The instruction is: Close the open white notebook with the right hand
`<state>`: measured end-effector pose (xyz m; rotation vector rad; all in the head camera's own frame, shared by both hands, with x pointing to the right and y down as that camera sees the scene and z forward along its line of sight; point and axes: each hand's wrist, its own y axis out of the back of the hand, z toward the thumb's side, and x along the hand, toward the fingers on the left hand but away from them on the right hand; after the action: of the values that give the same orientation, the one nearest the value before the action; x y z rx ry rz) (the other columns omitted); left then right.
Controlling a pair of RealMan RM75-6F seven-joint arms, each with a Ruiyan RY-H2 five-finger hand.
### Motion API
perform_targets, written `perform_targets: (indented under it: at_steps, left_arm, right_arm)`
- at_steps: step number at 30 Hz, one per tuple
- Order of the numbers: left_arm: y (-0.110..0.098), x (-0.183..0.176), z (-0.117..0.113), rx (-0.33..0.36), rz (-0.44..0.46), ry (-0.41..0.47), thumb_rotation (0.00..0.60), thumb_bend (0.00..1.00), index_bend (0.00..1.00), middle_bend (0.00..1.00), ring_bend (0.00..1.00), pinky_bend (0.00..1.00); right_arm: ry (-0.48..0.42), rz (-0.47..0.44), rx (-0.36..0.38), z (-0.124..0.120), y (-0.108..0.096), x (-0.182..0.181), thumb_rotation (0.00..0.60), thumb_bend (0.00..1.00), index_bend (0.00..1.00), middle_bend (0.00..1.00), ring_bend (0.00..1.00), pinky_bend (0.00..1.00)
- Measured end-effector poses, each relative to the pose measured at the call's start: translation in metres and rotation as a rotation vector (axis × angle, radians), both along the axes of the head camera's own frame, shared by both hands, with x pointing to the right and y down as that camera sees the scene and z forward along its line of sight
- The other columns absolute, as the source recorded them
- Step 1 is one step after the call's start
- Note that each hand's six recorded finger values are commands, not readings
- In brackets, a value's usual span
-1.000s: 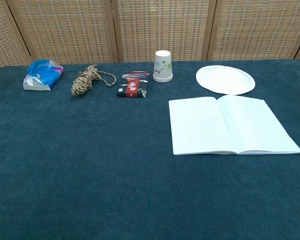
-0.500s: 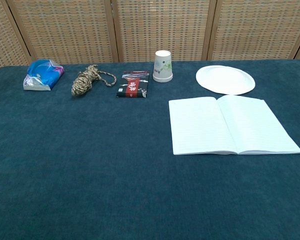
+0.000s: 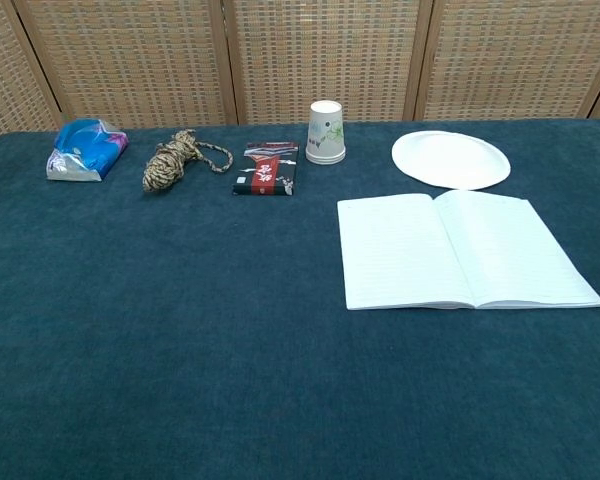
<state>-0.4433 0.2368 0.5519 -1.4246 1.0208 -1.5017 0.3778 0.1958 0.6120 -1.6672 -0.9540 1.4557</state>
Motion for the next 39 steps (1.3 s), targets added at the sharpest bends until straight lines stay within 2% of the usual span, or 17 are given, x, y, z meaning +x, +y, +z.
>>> perform_targets:
  at_steps: [12, 28, 35, 39]
  left_arm:
    - [-0.002, -0.003, 0.002, -0.003, -0.014, -0.002, 0.600, 0.06, 0.00, 0.00, 0.00, 0.00]
    - [-0.006, -0.012, 0.004, -0.012, -0.045, 0.010, 0.600, 0.06, 0.00, 0.00, 0.00, 0.00]
    - [-0.006, -0.013, 0.006, -0.022, -0.047, 0.010, 0.600, 0.06, 0.00, 0.00, 0.00, 0.00]
    - [-0.006, -0.013, 0.008, -0.027, -0.048, 0.010, 0.600, 0.06, 0.00, 0.00, 0.00, 0.00]
  right_arm:
    - [-0.034, -0.030, -0.020, 0.016, -0.012, -0.041, 0.600, 0.25, 0.00, 0.00, 0.00, 0.00]
    - [-0.135, -0.081, -0.086, 0.053, -0.016, -0.149, 0.600, 0.26, 0.00, 0.00, 0.00, 0.00]
    - [-0.131, -0.097, -0.093, 0.064, -0.022, -0.174, 0.600, 0.28, 0.00, 0.00, 0.00, 0.00]
    - [-0.125, -0.090, -0.100, 0.070, -0.026, -0.179, 0.600, 0.36, 0.00, 0.00, 0.00, 0.00]
